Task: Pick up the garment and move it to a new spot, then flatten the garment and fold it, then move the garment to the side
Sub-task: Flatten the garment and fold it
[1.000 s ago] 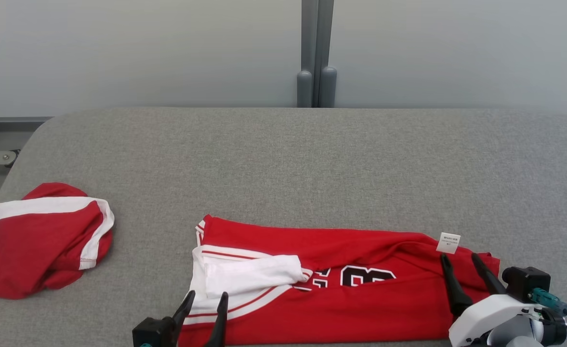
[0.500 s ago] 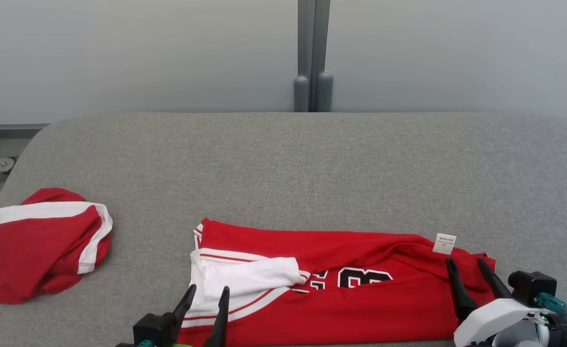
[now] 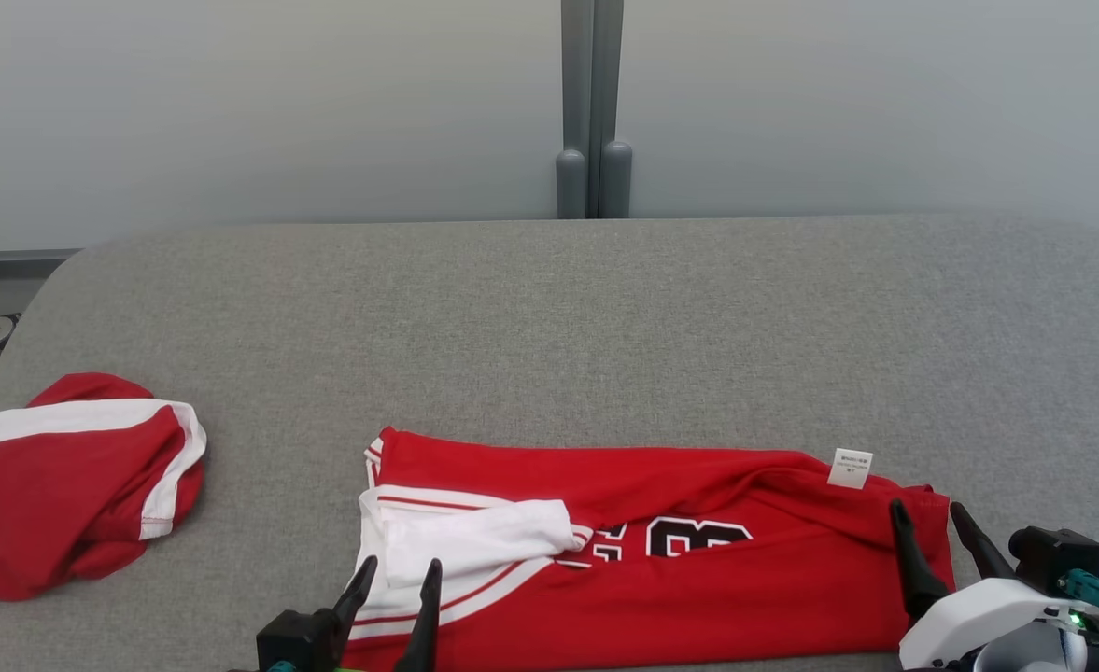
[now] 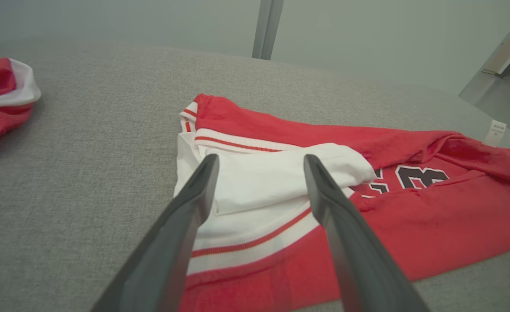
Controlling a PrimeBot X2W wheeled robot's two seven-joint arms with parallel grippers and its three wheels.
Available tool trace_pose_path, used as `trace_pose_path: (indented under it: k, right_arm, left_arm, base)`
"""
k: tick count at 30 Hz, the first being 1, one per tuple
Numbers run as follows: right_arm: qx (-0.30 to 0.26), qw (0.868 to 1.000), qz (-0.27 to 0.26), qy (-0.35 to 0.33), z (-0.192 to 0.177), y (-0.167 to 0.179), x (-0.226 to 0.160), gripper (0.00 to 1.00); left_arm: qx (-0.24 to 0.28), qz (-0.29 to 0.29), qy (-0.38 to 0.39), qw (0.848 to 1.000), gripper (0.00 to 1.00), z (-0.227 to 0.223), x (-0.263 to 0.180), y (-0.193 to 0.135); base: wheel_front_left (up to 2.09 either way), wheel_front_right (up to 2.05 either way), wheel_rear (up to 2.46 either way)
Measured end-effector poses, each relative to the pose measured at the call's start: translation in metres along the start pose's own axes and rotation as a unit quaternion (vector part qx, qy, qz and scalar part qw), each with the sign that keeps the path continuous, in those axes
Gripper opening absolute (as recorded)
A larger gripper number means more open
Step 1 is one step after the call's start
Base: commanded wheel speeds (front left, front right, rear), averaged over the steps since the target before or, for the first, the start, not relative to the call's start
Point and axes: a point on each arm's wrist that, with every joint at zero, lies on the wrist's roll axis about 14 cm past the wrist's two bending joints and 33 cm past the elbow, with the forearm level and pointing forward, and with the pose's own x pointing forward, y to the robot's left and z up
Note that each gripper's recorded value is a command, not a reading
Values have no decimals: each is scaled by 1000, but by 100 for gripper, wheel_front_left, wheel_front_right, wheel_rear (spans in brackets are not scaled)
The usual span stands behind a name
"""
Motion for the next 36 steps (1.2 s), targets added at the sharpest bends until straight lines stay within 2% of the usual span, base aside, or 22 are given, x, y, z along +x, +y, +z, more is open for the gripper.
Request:
trace_pose_path:
  k: [20,36]
  right_arm:
    - [6,1000,-31,4,-3,-19,-2,100]
    - [9,998,-67,9,-7,-43,-12,100]
  left_arm:
    - [-3,-9,6,1000,100,-3,7,-5]
    - [-2,-62,25,998,100,-9,33,-34]
  base:
    - [0,0,0]
    - [0,0,0]
